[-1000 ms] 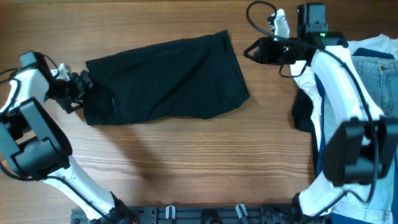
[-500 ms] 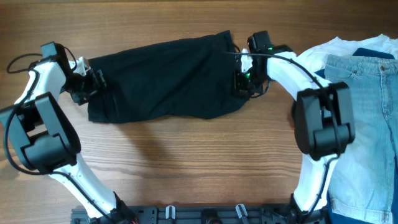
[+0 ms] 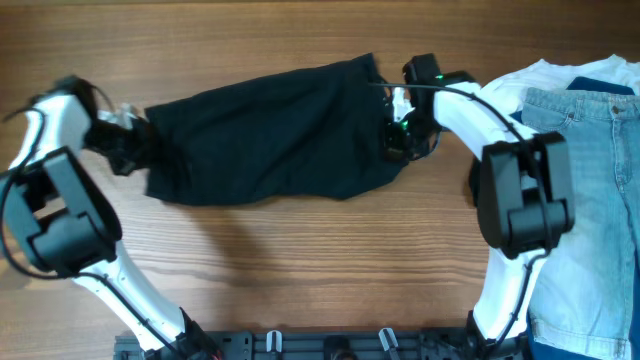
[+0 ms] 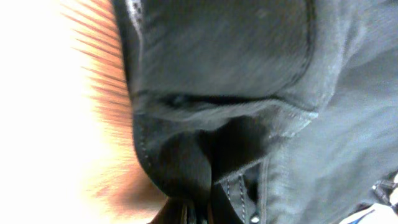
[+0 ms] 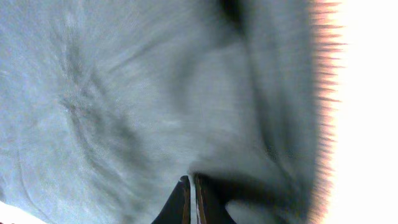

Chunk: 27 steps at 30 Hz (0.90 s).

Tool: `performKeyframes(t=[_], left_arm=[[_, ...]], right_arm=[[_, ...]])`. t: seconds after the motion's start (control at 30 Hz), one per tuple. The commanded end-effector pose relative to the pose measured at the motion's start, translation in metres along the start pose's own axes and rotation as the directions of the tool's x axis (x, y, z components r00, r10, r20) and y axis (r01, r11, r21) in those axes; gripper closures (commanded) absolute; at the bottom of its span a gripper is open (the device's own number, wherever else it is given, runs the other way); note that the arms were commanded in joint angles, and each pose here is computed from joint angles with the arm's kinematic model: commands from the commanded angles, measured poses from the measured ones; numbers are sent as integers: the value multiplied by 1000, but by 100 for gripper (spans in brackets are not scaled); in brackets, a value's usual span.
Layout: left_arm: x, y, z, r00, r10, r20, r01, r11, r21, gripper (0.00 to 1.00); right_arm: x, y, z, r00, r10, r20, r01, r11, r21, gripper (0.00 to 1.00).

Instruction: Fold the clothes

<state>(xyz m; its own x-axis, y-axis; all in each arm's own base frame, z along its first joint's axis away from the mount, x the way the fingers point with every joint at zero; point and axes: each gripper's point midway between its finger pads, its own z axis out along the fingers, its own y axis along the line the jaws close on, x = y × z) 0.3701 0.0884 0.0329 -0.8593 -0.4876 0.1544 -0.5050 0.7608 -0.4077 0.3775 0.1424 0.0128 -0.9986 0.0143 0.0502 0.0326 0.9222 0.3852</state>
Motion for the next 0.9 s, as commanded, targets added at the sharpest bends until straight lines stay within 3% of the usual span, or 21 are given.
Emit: performKeyframes(t=[0.0,0.13,0.3,0.43,0.57,0.77,0.8,0.87], left_arm=[[-17,-16,-96,975,39,219,-33,999,-30,96],[-3,-55,-132,942,114,317,-112,993,-27,96],[12,-112,-120,935,150,322,-159,987,-1,96],[22,-161,-91,940,149,308,-161,987,15,96],[40,-193,-50,947,142,288,-127,989,-70,95],[77,-252,38,945,260,197,-246,965,-96,92],[83,-259,53,946,266,183,-253,963,-96,90],[90,-272,80,937,308,168,-296,951,-93,53]], right_arm=[[-17,-12,-72,983,-52,179,35,994,99,94],[-16,-22,-99,972,-41,229,7,989,146,92],[-14,-24,-98,974,-35,222,2,989,147,93],[-14,-24,-98,974,-35,222,3,989,147,92],[-14,-24,-98,974,-34,223,1,989,146,92],[-15,-23,-98,973,-36,227,2,989,146,91],[-15,-23,-98,973,-35,227,2,989,146,91],[-15,-24,-98,973,-35,227,2,989,146,91]])
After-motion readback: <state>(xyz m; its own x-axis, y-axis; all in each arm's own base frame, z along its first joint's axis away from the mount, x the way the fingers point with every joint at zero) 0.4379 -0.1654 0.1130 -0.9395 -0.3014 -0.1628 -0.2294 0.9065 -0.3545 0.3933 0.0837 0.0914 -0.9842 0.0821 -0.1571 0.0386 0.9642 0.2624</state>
